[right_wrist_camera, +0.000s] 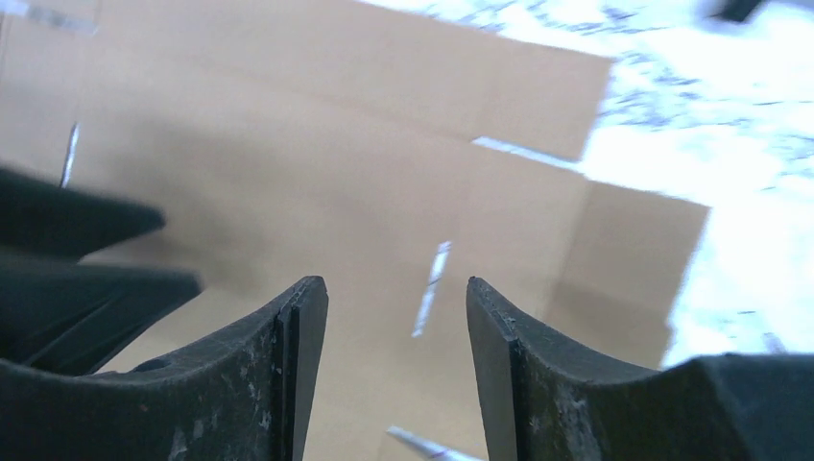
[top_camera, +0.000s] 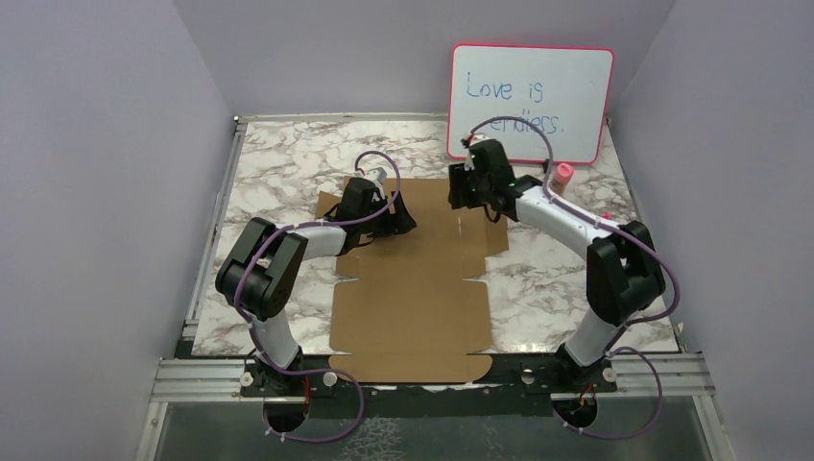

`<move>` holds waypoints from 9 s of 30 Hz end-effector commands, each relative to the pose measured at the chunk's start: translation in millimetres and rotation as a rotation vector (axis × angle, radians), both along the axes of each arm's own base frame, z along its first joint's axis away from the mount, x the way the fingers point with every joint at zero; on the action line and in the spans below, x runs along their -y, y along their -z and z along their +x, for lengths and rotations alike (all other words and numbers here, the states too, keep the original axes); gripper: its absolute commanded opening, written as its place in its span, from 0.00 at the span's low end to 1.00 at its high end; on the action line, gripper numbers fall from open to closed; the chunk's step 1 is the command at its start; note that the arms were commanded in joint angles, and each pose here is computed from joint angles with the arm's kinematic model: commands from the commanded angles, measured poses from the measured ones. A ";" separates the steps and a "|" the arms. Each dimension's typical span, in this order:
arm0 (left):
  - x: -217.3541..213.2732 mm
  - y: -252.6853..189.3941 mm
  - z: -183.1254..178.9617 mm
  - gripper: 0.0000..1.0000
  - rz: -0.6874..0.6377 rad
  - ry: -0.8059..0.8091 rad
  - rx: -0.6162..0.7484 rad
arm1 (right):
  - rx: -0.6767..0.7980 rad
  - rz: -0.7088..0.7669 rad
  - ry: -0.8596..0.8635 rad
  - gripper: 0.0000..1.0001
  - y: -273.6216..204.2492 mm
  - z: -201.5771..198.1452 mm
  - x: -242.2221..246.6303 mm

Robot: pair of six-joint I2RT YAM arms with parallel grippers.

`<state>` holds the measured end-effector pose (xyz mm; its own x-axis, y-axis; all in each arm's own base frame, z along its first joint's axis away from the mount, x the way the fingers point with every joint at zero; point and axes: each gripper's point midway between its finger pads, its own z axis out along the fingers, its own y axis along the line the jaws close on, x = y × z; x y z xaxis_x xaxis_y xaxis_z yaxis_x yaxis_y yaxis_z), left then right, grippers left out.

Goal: Fold the paper box

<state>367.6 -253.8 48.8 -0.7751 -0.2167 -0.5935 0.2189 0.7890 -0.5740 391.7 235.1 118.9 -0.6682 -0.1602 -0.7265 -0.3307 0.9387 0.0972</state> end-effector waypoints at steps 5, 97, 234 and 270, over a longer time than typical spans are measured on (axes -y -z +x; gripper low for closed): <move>-1.6 14.5 -10.2 0.78 0.012 0.017 -0.054 | 0.036 0.251 0.089 0.61 1.2 62.4 37.8; -163.9 -8.7 145.8 0.57 -0.099 0.077 -0.173 | 0.135 0.306 -0.379 0.80 -29.7 70.4 -4.5; -215.6 -188.1 45.4 0.82 0.193 -0.302 0.212 | 0.974 -0.619 -1.107 0.03 -129.8 44.0 -43.2; -223.9 -164.4 31.5 0.81 0.245 -0.311 0.175 | 1.133 -0.920 -1.026 0.01 -135.4 1.7 -67.2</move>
<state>396.0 -35.9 198.0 -0.6185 -0.2679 -0.7387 0.0212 0.9340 -0.3565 369.2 299.3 220.7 0.6702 -0.6938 -0.2636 -0.4253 -0.0680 -0.9025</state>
